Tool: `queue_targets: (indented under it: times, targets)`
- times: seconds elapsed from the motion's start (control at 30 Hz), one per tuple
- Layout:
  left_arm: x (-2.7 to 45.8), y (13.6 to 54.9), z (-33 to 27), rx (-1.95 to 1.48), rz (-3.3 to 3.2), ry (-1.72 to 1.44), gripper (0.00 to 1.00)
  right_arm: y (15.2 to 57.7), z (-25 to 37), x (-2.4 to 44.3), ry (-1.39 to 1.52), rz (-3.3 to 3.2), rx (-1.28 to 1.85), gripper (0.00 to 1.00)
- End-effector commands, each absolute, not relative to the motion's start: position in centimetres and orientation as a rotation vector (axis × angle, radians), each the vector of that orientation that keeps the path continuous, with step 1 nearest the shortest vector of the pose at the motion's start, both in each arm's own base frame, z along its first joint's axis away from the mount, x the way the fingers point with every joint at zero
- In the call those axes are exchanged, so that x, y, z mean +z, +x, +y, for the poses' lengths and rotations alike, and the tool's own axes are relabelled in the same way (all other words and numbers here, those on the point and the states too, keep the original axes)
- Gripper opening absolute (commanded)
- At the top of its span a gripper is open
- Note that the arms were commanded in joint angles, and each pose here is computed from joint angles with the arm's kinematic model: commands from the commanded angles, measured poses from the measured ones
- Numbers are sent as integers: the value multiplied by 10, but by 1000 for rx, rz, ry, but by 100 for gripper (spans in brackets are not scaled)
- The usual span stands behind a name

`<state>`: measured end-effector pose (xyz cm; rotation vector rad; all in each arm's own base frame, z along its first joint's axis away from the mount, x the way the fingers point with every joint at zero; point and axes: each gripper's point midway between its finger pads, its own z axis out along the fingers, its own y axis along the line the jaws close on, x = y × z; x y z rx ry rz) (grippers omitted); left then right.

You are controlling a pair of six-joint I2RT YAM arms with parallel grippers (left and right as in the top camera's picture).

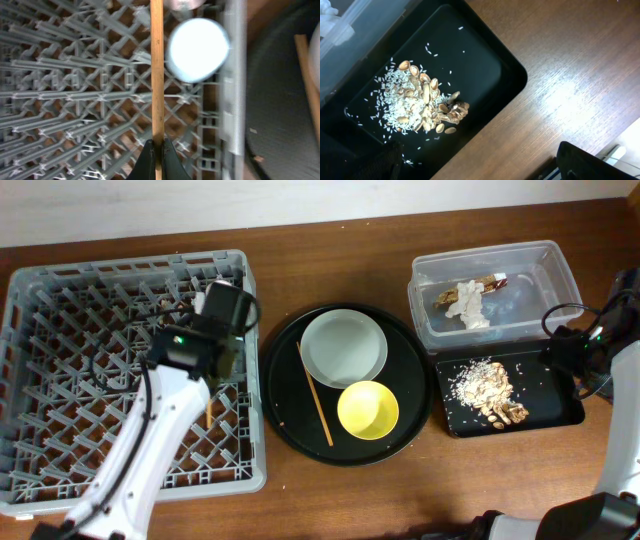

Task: Sort waste into correct bins and load items into the dishwasher rack
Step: 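Grasp one chopstick with the left gripper and stand it in the rack, then grasp the second chopstick with the left gripper and place it in the rack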

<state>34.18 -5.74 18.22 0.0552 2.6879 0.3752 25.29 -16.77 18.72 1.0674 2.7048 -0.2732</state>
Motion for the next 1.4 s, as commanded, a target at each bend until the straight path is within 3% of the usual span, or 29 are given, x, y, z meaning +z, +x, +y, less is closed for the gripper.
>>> queue_targets:
  times: [0.0, 0.2, 0.6, 0.83, 1.0, 1.03, 1.07, 1.23, 1.37]
  targets:
    - [152, 352, -32, 436, 2787, 62, 1, 253, -171, 192, 1075, 2685, -292, 99]
    - [116, 359, -27, 470, 2872, 56, 1, 253, -171, 192, 1075, 2685, -292, 99]
    - [117, 372, 21, 548, 2831, -122, 1, 253, -171, 192, 1075, 2685, -292, 99]
    - [117, 379, 20, 564, 2827, 34, 4, 253, -171, 192, 1075, 2685, -292, 99]
    - [107, 380, 21, 574, 2851, 41, 11, 253, -171, 192, 1075, 2685, -292, 99]
    - [103, 380, 21, 576, 2859, 44, 24, 253, -171, 192, 1075, 2685, -292, 99]
    - [102, 380, 21, 583, 2862, 45, 27, 253, -171, 192, 1075, 2685, -292, 99]
    - [136, 379, 19, 619, 2814, -25, 29, 253, -171, 192, 1075, 2685, -292, 99]
    - [184, 374, -59, 147, 2763, -24, 30, 253, -171, 192, 1075, 2685, -292, 99]
